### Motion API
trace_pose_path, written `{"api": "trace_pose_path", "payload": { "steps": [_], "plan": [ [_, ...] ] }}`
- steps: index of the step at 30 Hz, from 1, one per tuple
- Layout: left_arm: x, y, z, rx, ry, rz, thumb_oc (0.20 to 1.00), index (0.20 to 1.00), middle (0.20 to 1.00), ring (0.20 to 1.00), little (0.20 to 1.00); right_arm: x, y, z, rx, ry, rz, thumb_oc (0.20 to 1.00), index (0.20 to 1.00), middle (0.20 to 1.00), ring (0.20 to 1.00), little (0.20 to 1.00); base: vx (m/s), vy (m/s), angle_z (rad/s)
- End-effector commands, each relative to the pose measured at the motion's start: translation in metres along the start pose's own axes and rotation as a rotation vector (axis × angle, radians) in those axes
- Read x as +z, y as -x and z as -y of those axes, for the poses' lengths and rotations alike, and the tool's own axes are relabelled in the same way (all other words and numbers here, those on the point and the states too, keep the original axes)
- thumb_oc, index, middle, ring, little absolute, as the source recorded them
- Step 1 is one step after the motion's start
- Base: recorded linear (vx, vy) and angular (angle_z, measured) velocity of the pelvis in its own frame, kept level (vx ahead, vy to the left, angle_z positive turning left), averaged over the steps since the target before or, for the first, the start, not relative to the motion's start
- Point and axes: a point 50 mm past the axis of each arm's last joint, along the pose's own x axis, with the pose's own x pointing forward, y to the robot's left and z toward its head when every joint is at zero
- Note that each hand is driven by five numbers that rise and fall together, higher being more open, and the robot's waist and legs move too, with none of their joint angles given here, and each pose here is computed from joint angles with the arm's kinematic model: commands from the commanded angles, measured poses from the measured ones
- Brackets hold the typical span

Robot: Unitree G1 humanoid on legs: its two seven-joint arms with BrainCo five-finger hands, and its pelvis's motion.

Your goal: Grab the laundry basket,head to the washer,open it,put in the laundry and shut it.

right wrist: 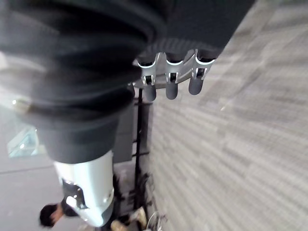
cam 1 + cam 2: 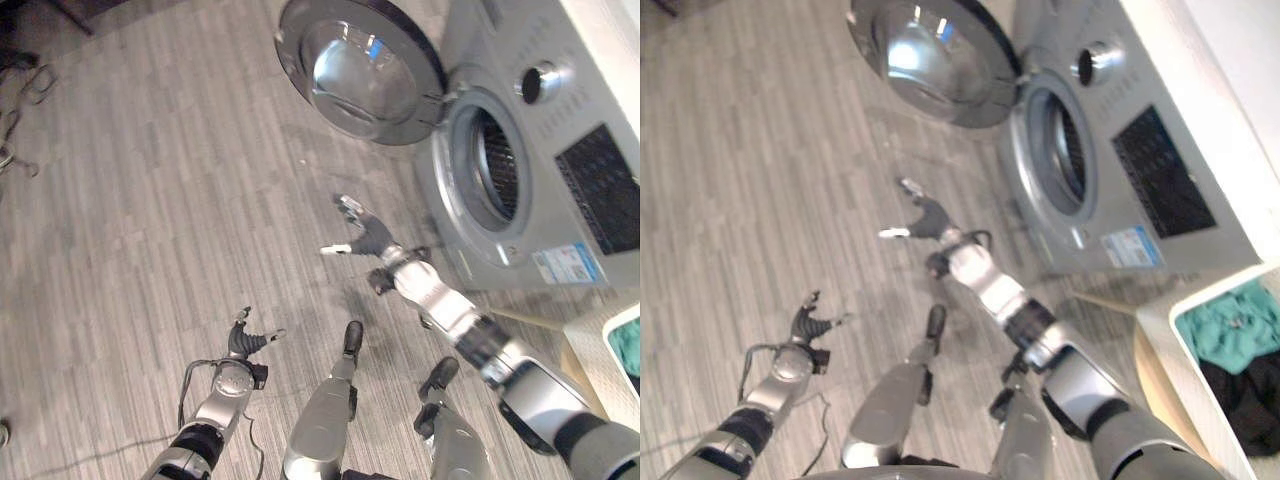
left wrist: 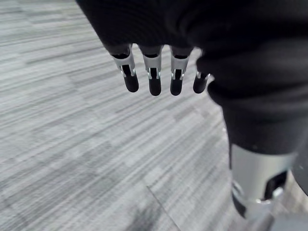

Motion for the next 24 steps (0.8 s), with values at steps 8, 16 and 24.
{"api": "trace_pose_path", "payload": {
  "steps": [8, 16, 24],
  "plan": [
    [0.068, -0.015, -0.030, 0.154, -0.018, 0.249, 1.000, 1.000, 1.000, 1.000, 1.000, -0.075, 0.103, 0.020, -0.119, -0.021, -0.206, 1.000, 1.000, 1.000, 1.000, 1.000, -0.01, 0.028, -0.55],
    [0.107, -0.032, -0.134, 0.450, -0.322, 0.226, 1.000, 1.000, 1.000, 1.000, 1.000, -0.109, 0.165, 0.052, -0.238, -0.060, -0.380, 1.000, 1.000, 1.000, 1.000, 1.000, 0.01, 0.025, -0.51],
    [0.092, -0.024, -0.191, 0.611, -0.311, 0.065, 1.000, 1.000, 1.000, 1.000, 1.000, -0.106, 0.167, 0.057, -0.265, -0.099, -0.355, 1.000, 1.000, 1.000, 1.000, 1.000, 0.03, 0.017, -0.20]
  ]
}}
